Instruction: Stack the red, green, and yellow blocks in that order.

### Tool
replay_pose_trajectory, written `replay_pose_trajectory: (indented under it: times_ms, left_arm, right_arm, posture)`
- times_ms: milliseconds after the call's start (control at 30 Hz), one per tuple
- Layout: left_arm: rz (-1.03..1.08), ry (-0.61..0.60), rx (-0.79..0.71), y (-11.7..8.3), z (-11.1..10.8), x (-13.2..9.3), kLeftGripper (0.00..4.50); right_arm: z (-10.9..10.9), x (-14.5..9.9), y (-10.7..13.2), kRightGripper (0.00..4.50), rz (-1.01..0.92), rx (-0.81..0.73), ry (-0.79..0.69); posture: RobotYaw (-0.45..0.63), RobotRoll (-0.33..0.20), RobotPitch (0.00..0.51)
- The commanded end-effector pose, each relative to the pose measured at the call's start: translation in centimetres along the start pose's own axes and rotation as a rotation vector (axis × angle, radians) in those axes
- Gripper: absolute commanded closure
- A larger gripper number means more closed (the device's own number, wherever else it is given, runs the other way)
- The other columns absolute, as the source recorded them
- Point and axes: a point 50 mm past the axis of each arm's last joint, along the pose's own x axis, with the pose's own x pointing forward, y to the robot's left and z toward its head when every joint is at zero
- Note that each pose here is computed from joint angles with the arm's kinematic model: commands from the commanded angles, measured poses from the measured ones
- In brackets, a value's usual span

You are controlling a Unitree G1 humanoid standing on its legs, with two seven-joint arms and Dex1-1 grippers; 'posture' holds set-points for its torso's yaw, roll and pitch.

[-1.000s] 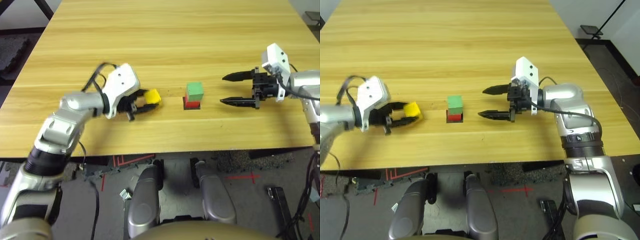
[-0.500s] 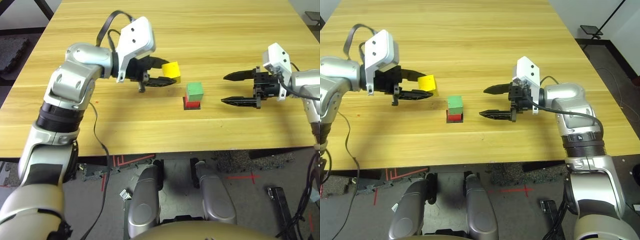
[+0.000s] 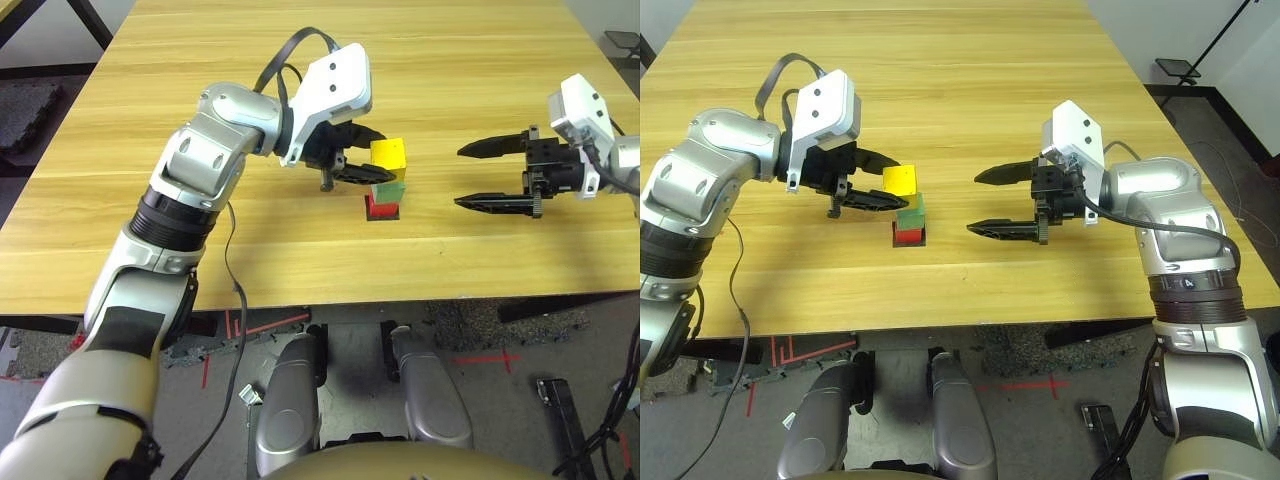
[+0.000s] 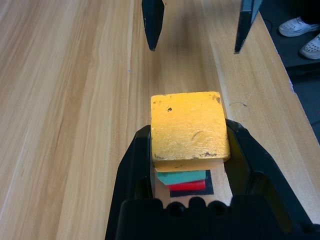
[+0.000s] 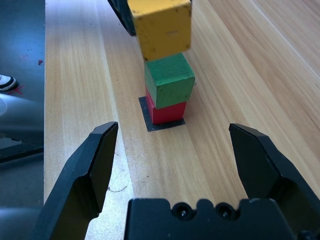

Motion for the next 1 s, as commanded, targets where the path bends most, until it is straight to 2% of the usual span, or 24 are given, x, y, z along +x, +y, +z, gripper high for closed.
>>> replay_pose_trajectory:
  times_ms: [33, 533, 1000]
  left_arm:
    - [-0.002, 0.014, 0.019, 0.5, -0.1, 0.6, 2.47]
    - [-0.05, 0.008, 0.008, -0.2, 0.0, 1.4, 2.47]
    - [-0.039, 0.034, -0.018, -0.2, -1.3, 1.6, 2.47]
  right_arm:
    - [-0.2, -0.2, 0.4, 0.0, -0.004, 0.009, -0.012]
    - [-0.6, -0.2, 0.4, 0.0, -0.023, 0.025, -0.009]
    - [-0.6, 0.2, 0.5, 0.0, -0.017, 0.022, -0.016]
  posture:
    - [0.26, 0.113, 0.232]
    - [0.25, 0.107, 0.24]
    - [0.25, 0.105, 0.244]
